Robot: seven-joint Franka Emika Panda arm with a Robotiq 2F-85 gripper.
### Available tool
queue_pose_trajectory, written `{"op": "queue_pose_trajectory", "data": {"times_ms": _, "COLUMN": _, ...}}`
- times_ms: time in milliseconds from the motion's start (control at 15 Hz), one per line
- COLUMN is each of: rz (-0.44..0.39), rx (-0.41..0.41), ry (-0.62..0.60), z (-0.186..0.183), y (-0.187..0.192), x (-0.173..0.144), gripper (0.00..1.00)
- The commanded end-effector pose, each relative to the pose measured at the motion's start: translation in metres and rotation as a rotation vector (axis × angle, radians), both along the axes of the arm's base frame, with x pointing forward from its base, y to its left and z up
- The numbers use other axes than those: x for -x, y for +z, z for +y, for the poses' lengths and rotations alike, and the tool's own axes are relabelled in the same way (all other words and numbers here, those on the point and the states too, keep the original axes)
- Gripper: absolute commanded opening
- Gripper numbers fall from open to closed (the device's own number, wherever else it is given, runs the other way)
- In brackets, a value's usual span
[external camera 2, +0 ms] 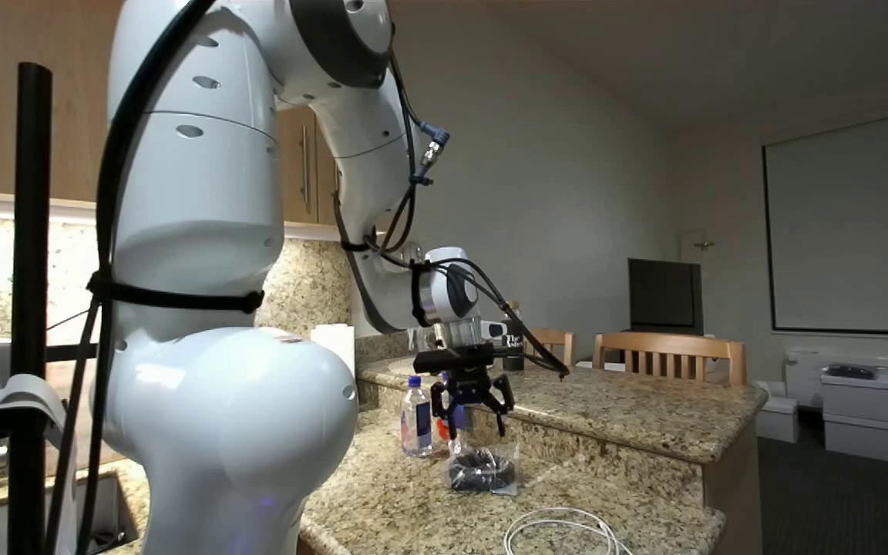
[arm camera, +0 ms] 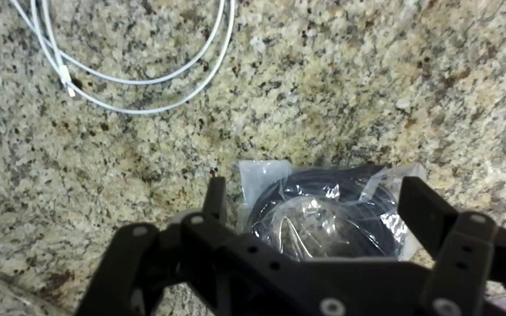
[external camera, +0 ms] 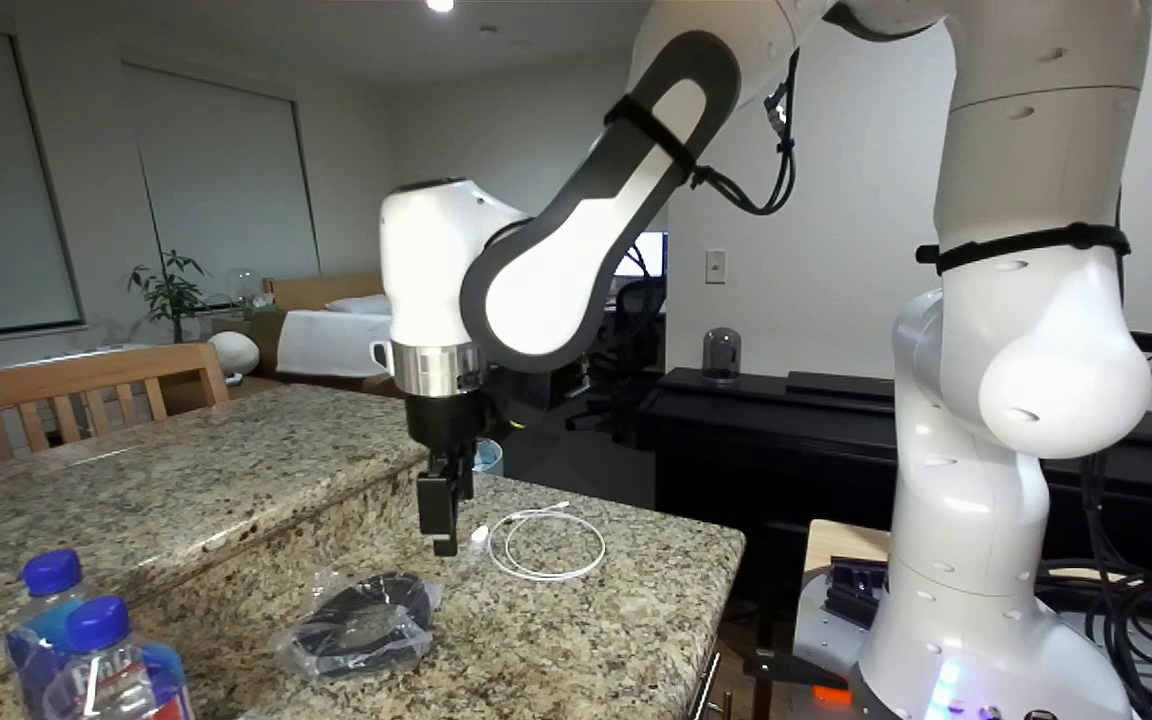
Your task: Pile up the cable, the package and the water bottle
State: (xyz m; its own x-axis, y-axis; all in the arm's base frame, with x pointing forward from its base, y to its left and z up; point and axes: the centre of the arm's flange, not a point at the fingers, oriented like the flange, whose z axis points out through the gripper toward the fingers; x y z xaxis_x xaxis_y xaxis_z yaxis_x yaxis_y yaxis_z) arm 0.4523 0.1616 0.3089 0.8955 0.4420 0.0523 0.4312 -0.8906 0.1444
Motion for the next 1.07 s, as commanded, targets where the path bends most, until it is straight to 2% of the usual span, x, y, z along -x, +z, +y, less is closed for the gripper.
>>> {"op": "queue_pose_trajectory", "data": {"times_ms": 0, "rz": 0.010, "rx": -0.065, "ry": -0.175, "z": 0.001, "y": -0.014, "x": -0.019, "gripper": 1.00}}
{"op": "queue_pose_trajectory", "data": {"times_ms": 67, "rz": 0.017, "rx": -0.094, "ry": -0.206, "z": 0.001, "y": -0.012, "x": -0.021, "gripper": 1.00}}
{"op": "queue_pose_trajectory", "data": {"times_ms": 133, "rz": 0.009, "rx": -0.134, "ry": -0.182, "z": 0.000, "y": -0.006, "x": -0.020, "gripper": 1.00}}
{"op": "queue_pose_trajectory", "data": {"times_ms": 200, "rz": 0.028, "rx": -0.077, "ry": -0.161, "z": 0.000, "y": -0.011, "x": -0.017, "gripper": 1.00}}
{"op": "queue_pose_trajectory", "data": {"times_ms": 333, "rz": 0.020, "rx": -0.108, "ry": -0.184, "z": 0.002, "y": -0.008, "x": -0.022, "gripper": 1.00}}
{"op": "queue_pose_trajectory", "data": {"times_ms": 533, "rz": 0.018, "rx": -0.111, "ry": -0.187, "z": 0.002, "y": -0.007, "x": -0.023, "gripper": 1.00}}
{"op": "queue_pose_trajectory", "data": {"times_ms": 867, "rz": -0.093, "rx": -0.048, "ry": -0.285, "z": 0.015, "y": -0.028, "x": -0.027, "gripper": 1.00}}
{"op": "queue_pose_trajectory", "data": {"times_ms": 1000, "rz": -0.109, "rx": -0.048, "ry": -0.306, "z": 0.021, "y": -0.041, "x": -0.031, "gripper": 1.00}}
